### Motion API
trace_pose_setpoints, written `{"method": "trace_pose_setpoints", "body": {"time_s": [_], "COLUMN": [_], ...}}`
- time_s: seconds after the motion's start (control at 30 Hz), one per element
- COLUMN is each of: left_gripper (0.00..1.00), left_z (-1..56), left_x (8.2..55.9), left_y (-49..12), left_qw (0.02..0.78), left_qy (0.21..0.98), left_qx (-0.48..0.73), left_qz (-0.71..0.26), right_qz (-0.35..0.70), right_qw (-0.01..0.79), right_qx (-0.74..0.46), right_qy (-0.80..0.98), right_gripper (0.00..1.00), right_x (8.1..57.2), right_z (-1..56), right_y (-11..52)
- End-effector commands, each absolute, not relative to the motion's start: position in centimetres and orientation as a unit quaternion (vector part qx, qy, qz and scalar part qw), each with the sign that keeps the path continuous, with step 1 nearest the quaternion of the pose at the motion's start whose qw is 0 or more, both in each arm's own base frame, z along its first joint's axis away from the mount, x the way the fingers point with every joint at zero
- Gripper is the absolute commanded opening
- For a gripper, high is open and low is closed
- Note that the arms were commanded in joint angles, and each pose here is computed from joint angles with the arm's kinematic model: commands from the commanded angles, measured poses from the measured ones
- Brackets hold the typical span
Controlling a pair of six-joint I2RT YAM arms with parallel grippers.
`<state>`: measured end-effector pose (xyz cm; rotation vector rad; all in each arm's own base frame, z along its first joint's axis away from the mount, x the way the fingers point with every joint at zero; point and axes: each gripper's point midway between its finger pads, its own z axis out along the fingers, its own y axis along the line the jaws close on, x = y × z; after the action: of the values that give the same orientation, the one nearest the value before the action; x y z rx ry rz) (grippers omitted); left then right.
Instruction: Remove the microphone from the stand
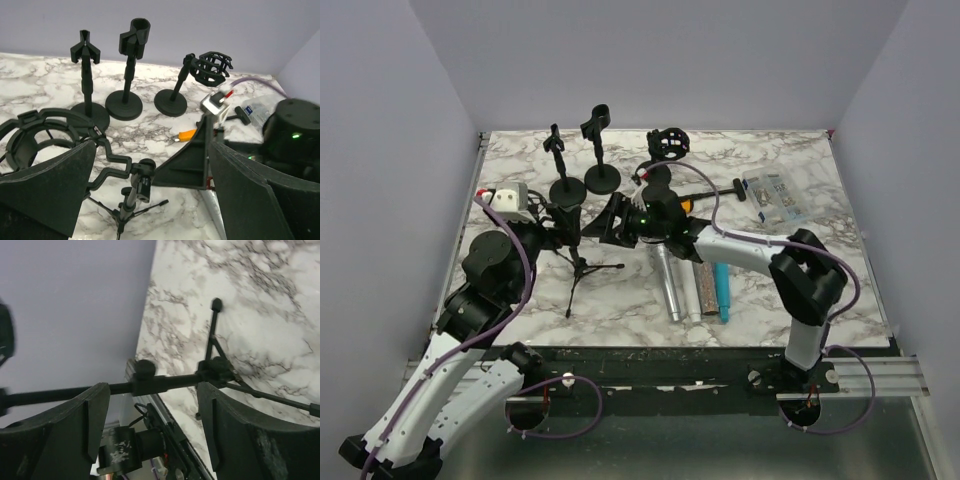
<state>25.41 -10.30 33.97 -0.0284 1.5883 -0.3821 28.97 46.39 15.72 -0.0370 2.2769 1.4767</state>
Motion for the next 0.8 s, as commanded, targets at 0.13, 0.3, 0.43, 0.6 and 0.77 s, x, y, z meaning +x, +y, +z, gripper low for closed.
{"method": "trace_pose_setpoints", "body": {"time_s": [0.13, 0.3, 0.43, 0.6, 0.77], "left_gripper": [0.98, 0.97, 0.97, 0.99, 0.98], "left_z": [33.7, 32.2, 30.4, 29.8, 25.5], "left_x": [24.9, 25.3, 25.4, 24.0, 22.1], "left_y": [-10.3, -11.4, -11.5, -11.4, -12.2], "left_qw": [0.642, 0.618, 0.596, 0.581, 0.514], "left_qy": [0.742, 0.76, 0.778, 0.784, 0.823], "left_qx": [-0.044, -0.043, -0.051, -0.056, -0.064], "left_qz": [-0.186, -0.197, -0.192, -0.209, -0.233], "right_qz": [0.525, 0.516, 0.506, 0.463, 0.433], "right_qw": [0.267, 0.274, 0.284, 0.315, 0.348], "right_qx": [-0.036, -0.031, -0.03, -0.049, -0.078], "right_qy": [0.807, 0.811, 0.813, 0.827, 0.828], "right_gripper": [0.79, 0.79, 0.8, 0.85, 0.89], "right_x": [28.0, 27.5, 27.3, 26.9, 26.4], "right_z": [19.9, 19.5, 19.5, 19.4, 20.6], "right_y": [43.3, 41.8, 40.1, 37.6, 35.7]}}
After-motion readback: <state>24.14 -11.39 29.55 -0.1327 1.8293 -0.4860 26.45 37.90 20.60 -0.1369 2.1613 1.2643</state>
